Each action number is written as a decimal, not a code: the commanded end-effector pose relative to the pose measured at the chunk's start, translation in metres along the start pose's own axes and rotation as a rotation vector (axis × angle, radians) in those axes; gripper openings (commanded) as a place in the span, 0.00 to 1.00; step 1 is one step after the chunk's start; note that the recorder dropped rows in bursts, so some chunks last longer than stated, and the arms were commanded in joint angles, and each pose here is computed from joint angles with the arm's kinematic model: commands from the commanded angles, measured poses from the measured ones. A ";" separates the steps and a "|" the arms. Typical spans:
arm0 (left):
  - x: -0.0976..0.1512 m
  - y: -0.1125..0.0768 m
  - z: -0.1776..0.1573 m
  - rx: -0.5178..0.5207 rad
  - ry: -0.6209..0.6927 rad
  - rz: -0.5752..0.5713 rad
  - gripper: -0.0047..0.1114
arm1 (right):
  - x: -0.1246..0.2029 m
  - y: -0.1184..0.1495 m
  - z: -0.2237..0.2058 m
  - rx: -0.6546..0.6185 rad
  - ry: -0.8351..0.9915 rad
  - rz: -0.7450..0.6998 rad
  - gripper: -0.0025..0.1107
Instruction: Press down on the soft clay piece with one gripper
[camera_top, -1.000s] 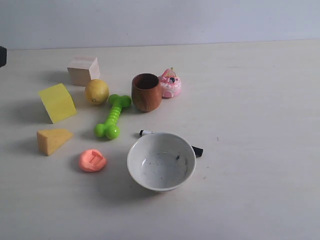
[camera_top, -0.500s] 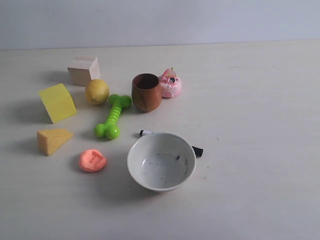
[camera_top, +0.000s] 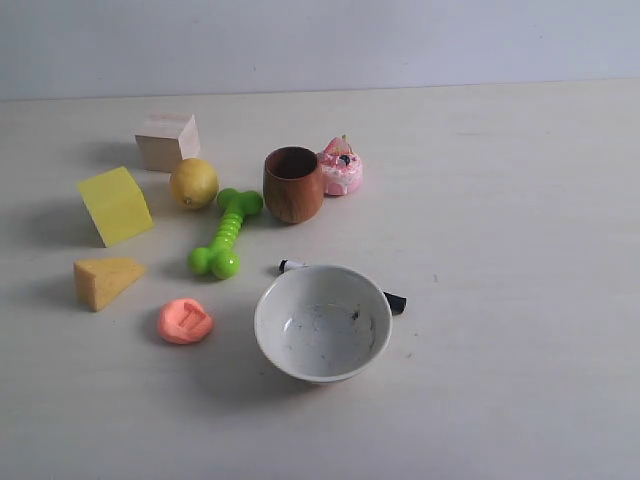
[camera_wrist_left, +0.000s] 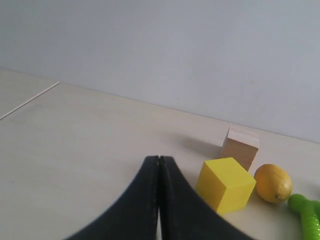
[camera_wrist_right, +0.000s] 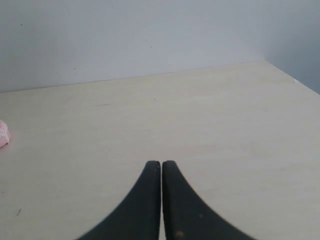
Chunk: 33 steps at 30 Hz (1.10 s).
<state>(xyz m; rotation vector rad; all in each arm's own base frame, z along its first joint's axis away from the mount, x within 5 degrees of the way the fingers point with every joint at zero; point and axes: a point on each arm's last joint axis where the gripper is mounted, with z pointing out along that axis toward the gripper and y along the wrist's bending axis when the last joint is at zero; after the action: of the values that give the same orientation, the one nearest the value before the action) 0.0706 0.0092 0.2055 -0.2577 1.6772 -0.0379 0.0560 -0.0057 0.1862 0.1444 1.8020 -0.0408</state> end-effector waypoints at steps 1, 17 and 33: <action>0.004 0.001 -0.004 0.011 -0.048 -0.040 0.04 | 0.000 0.000 0.000 0.004 -0.015 -0.003 0.04; 0.022 0.000 -0.014 0.051 0.101 -0.082 0.04 | 0.000 0.000 0.000 0.004 -0.015 -0.003 0.04; 0.028 0.001 -0.015 0.048 0.169 0.036 0.04 | 0.000 0.000 0.000 0.004 -0.015 -0.003 0.04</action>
<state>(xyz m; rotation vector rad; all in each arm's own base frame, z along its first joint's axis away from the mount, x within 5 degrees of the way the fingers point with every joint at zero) 0.0531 0.0033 0.1806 -0.2064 1.8451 -0.0739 0.0560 -0.0057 0.1862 0.1444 1.8020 -0.0408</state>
